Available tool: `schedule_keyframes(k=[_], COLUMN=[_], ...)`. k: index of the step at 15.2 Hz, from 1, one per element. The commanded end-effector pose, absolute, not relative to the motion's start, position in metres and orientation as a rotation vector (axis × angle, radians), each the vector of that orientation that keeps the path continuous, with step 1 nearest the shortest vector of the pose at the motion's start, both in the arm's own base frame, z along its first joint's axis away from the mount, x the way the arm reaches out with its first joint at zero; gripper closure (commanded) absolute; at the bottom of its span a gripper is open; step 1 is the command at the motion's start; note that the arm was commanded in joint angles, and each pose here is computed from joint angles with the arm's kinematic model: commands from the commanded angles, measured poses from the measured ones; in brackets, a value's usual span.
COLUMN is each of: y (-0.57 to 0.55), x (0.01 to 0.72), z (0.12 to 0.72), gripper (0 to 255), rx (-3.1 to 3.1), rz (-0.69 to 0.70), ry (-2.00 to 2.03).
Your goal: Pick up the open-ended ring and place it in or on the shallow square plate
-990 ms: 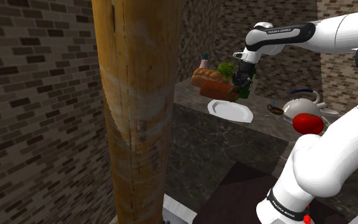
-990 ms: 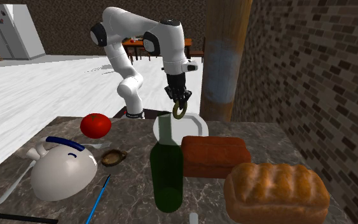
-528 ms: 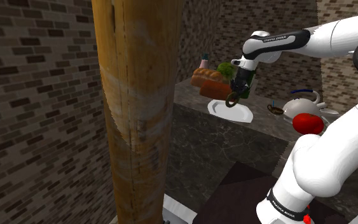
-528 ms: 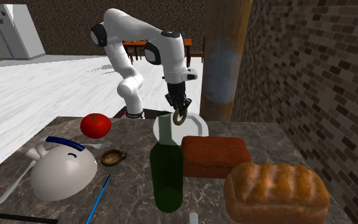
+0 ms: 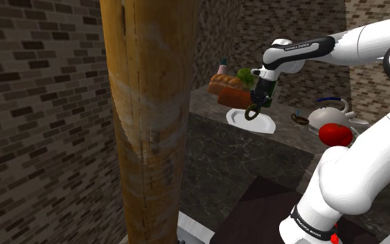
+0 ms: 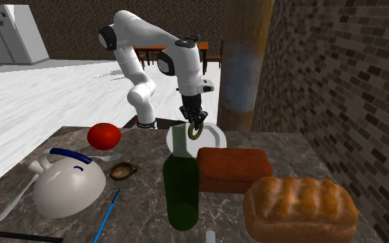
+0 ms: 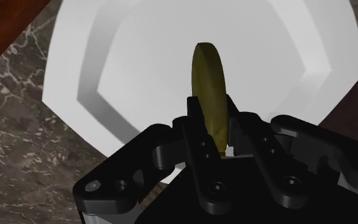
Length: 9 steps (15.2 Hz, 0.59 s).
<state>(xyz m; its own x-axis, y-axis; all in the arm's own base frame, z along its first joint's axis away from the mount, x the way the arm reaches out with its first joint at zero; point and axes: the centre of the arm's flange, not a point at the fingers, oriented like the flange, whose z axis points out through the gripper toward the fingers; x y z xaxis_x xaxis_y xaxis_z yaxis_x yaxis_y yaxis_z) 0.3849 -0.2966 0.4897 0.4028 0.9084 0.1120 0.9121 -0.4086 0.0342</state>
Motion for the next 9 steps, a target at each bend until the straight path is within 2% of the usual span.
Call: schedule_keyframes(k=[1, 2, 3, 9], y=[-0.297, -0.297, -0.297, -0.298], x=[0.385, 0.385, 0.385, 0.384], z=[0.490, 0.490, 0.490, 0.503], gripper=[255, 255, 0, 0], rx=[-2.604, -2.604, -2.604, -2.604], rz=[-0.175, -0.175, -0.175, -0.175], ry=[-1.690, -1.690, -1.690, -1.690])
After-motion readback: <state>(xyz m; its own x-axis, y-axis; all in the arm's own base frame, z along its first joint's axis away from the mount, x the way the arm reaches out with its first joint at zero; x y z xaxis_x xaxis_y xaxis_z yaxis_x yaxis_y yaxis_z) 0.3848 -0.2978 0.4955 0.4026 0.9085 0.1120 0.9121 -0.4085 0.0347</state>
